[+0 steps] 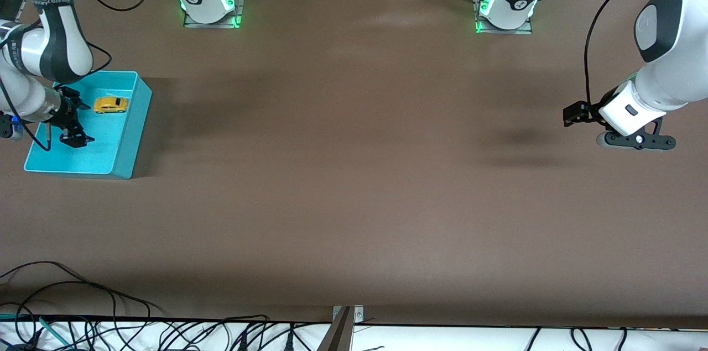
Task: Wind up and store yellow beetle car
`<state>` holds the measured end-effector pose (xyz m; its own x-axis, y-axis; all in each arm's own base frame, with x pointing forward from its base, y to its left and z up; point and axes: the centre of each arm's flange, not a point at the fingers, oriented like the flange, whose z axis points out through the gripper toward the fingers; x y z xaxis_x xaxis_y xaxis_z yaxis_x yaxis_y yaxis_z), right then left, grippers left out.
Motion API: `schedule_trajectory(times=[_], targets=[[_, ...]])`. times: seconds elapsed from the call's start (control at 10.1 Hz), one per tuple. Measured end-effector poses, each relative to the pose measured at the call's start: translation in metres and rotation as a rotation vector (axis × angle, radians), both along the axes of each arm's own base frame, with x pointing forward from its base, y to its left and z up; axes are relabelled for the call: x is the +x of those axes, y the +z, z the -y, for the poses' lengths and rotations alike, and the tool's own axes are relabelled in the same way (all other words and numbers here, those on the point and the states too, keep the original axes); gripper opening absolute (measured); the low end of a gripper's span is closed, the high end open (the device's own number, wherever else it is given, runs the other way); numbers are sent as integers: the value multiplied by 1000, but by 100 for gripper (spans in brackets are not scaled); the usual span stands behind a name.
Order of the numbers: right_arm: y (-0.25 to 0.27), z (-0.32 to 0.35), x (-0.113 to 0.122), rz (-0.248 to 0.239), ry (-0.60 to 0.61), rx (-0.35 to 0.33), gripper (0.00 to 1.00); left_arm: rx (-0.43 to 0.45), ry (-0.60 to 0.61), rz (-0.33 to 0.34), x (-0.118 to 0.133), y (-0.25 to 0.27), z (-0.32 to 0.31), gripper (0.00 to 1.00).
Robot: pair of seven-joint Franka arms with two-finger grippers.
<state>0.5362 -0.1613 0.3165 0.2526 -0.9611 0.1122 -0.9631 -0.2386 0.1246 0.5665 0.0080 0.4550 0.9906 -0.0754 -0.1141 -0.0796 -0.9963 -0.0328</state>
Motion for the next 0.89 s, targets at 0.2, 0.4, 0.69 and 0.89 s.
schedule_trajectory(times=[0.2, 0.4, 0.69, 0.89], targets=[[24, -15, 8, -2, -13, -6, 100, 0, 0, 0, 0, 0, 0, 100], [63, -31, 20, -19, 13, -13, 100, 0, -1, 0, 0, 0, 0, 100], [96, -55, 23, -65, 154, -4, 100, -2, -15, 3, 0, 2, 0, 100], [116, -65, 21, -112, 309, 64, 100, -2, -19, 14, 2, 7, 0, 100]])
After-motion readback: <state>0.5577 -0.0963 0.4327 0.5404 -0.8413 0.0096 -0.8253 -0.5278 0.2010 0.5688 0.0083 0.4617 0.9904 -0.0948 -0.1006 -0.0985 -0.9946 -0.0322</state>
